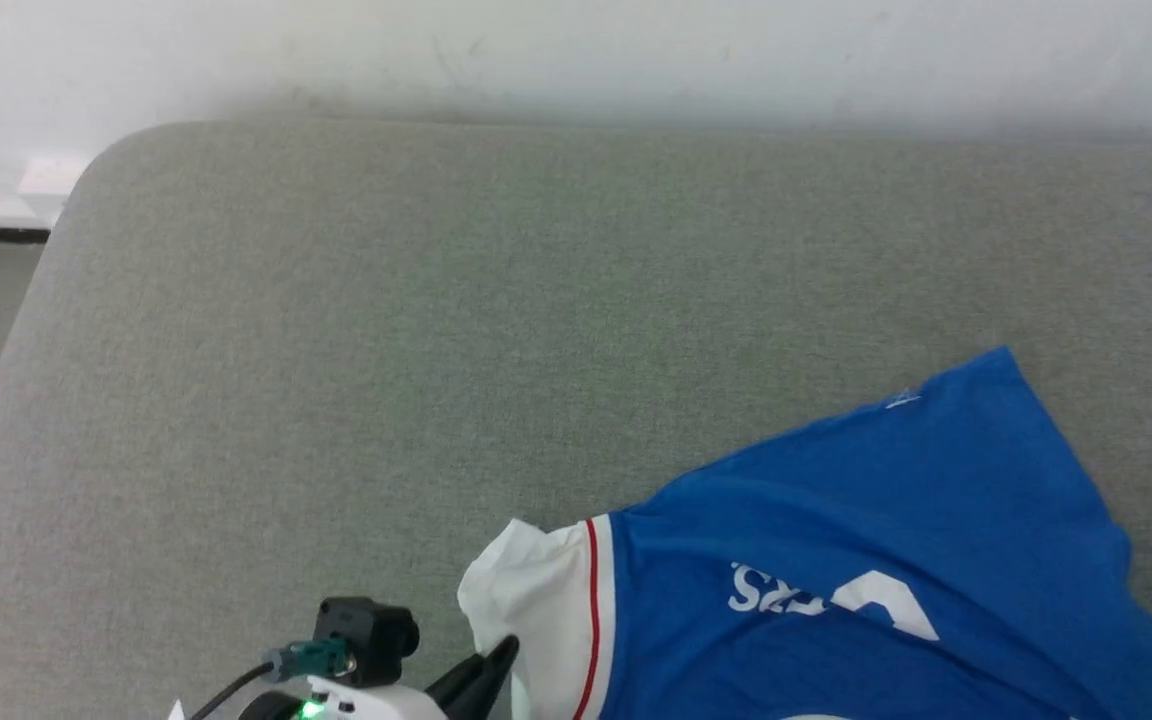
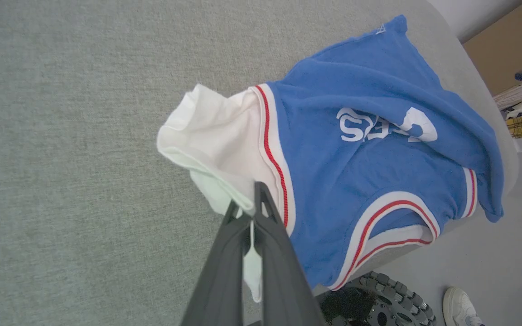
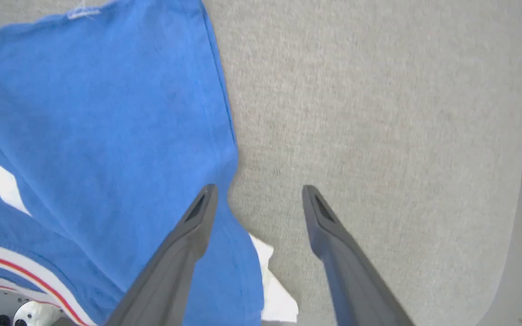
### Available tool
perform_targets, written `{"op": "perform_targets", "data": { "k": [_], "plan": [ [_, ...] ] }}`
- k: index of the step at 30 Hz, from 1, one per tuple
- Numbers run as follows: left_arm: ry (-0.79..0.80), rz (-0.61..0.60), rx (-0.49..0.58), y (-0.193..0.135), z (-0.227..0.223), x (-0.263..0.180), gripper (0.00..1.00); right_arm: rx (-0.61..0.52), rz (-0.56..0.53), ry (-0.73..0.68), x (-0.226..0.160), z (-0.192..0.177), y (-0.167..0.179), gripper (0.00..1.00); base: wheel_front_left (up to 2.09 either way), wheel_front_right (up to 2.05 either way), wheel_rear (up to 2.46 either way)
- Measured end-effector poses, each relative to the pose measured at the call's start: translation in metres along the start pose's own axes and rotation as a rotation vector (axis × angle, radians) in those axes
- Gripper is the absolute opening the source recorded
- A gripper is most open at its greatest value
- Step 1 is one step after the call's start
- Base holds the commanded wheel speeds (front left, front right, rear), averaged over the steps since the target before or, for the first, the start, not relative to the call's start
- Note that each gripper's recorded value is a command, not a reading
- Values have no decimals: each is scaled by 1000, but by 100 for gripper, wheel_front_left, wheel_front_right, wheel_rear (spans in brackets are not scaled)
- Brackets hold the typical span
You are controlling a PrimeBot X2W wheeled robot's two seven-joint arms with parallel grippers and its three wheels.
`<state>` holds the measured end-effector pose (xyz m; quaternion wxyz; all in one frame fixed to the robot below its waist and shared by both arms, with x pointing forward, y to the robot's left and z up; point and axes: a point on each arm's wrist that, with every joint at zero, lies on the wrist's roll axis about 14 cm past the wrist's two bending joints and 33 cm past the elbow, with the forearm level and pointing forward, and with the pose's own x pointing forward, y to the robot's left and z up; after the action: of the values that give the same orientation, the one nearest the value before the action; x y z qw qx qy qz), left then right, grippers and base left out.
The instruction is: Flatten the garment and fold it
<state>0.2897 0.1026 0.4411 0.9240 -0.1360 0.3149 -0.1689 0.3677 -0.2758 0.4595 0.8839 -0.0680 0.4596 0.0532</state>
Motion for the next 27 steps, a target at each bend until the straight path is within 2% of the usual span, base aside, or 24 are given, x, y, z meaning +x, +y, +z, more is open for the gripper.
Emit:
{"op": "perform_targets", "data": {
  "k": [4, 8, 18, 26, 27],
  "plan": [
    [-15, -1, 11, -1, 7, 3, 0, -83, 35, -51, 21, 42, 17, 100, 0, 0, 0],
    [-19, 10, 4, 1, 10, 6, 0, -142, 50, -15, 52, 59, 30, 100, 0, 0, 0],
    [3, 75, -65, 13, 0, 8, 0, -249, 47, 99, 123, 66, 43, 100, 0, 0, 0],
    [31, 123, -95, 25, -11, 7, 0, -331, 72, 187, 150, 54, 52, 100, 0, 0, 0],
    [32, 126, -97, 25, -11, 7, 0, -333, 79, 195, 152, 52, 53, 45, 0, 0, 0]
  ]
}}
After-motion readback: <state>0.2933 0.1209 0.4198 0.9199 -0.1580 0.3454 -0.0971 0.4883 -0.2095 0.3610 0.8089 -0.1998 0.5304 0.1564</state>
